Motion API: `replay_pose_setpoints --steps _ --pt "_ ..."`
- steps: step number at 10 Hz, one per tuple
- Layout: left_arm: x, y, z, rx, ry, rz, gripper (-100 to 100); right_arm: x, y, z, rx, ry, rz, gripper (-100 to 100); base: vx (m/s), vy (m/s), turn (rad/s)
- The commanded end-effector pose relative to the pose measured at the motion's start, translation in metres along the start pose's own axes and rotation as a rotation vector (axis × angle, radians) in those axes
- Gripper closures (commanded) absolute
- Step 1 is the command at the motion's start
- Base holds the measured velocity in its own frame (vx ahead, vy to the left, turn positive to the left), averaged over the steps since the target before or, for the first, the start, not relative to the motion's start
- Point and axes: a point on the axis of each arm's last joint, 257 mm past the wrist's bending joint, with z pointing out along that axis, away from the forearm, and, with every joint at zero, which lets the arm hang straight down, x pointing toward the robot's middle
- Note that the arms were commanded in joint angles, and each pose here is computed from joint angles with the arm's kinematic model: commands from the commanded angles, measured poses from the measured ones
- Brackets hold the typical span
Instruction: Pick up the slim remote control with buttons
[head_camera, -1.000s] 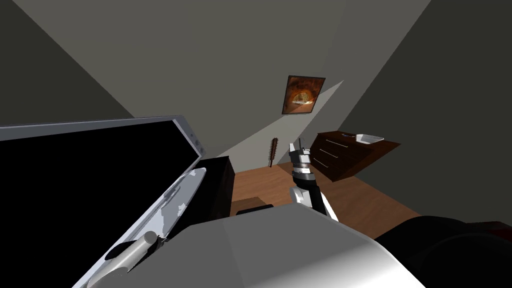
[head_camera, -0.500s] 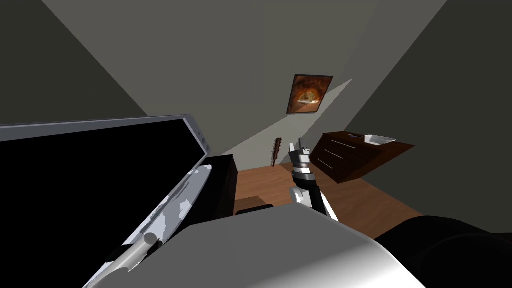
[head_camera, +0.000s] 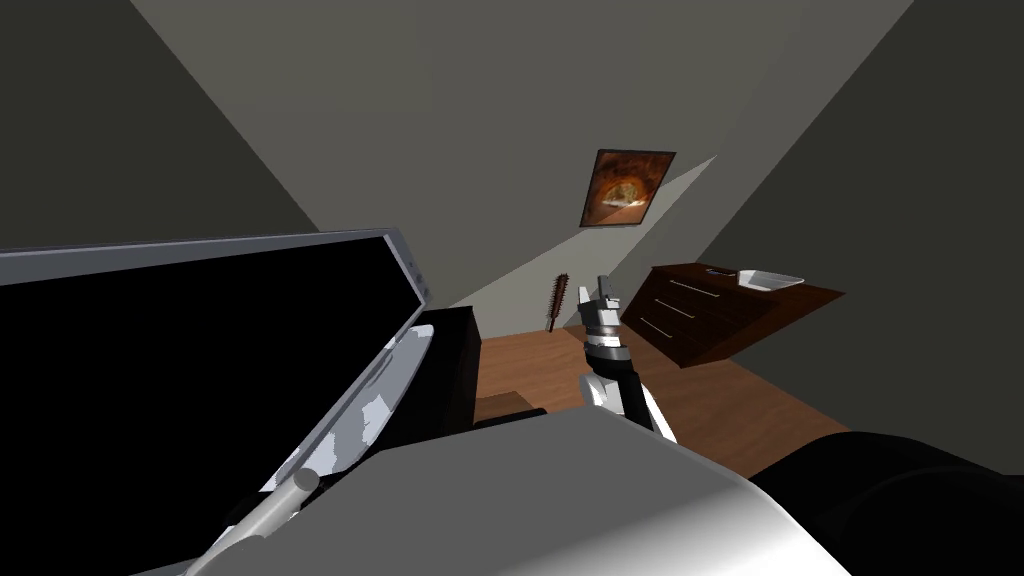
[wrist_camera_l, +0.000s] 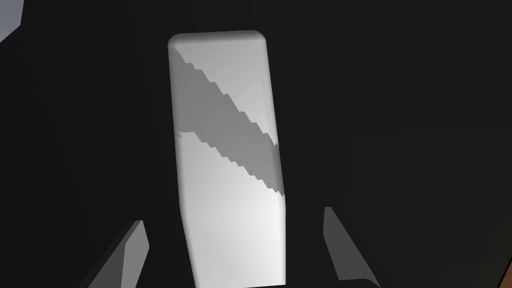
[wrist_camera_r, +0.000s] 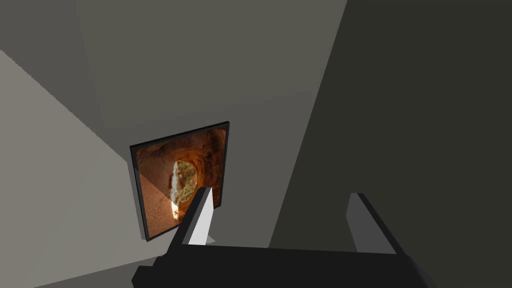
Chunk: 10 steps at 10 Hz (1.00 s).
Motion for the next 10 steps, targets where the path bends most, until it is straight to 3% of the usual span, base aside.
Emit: replay_pose_setpoints --steps 1,2,3,6,7,8,10 --pt "0.0 0.0 0.0 0.0 0.0 0.0 -100 0.0 0.0 0.0 0.0 0.0 0.0 0 -0.015 0.031 -0.007" --pt "0.0 0.0 0.0 -0.001 -0.001 -0.001 0 0.0 0.0 0.0 0.0 0.0 0.0 0 -0.004 0.007 0.0" --pt "-0.004 0.011 0.01 0.0 -0.003 0.006 -100 0.0 0.0 0.0 0.0 0.0 0.0 0 0.027 0.044 0.065" --pt "-0.01 0.027 0.025 0.001 -0.006 0.018 -100 0.0 0.0 0.0 0.0 0.0 0.0 0 0.018 0.01 0.027" --pt "-0.008 0.023 0.021 0.001 -0.005 0.016 -100 0.0 0.0 0.0 0.0 0.0 0.0 0 0.0 0.0 0.0" --pt "-0.008 0.024 0.021 0.001 -0.005 0.016 100 0.0 0.0 0.0 0.0 0.0 0.0 0 0.0 0.0 0.0" --pt "-0.008 0.023 0.021 0.003 -0.004 0.016 100 0.0 0.0 0.0 0.0 0.0 0.0 0 0.0 0.0 0.0"
